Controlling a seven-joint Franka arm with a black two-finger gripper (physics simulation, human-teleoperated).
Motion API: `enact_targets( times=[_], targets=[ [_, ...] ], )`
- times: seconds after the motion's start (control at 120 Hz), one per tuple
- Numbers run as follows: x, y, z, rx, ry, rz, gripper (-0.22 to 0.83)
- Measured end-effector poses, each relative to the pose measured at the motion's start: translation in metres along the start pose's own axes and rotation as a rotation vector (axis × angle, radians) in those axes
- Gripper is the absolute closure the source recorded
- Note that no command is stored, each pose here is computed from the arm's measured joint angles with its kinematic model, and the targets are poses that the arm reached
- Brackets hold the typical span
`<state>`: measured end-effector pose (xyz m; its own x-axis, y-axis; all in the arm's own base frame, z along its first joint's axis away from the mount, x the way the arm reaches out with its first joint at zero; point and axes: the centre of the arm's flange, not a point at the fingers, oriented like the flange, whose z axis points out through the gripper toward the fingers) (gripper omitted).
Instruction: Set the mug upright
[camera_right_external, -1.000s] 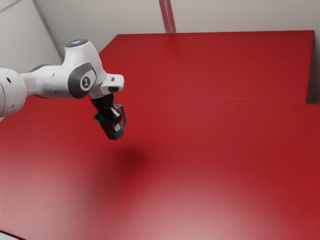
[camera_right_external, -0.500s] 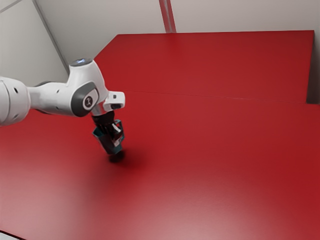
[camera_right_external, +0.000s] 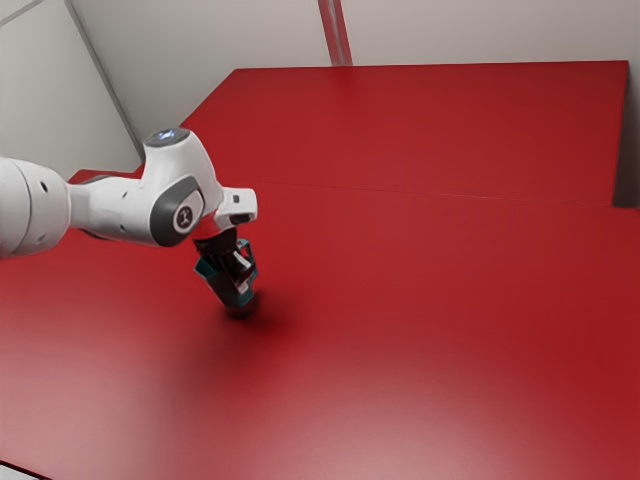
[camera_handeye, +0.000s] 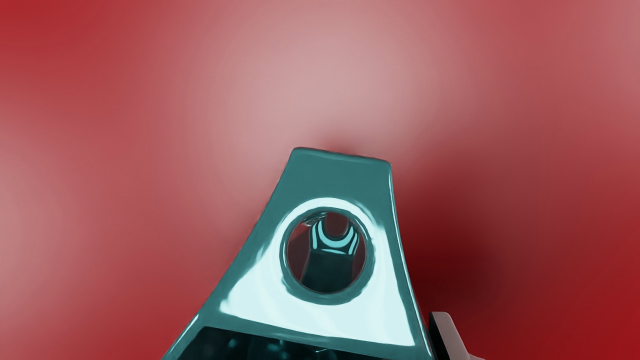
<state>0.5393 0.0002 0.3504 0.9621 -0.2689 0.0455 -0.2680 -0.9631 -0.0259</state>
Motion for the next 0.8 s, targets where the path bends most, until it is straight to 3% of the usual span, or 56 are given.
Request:
enact_targets(
  times=[0.4,0.8],
  targets=[
    [0.0031,0.0048,0.0046,-0.001,0.013,-0.017,0.77],
    [0.0053,0.0082,0.0013,-0.007,0.022,-0.003,0.47]
  ],
)
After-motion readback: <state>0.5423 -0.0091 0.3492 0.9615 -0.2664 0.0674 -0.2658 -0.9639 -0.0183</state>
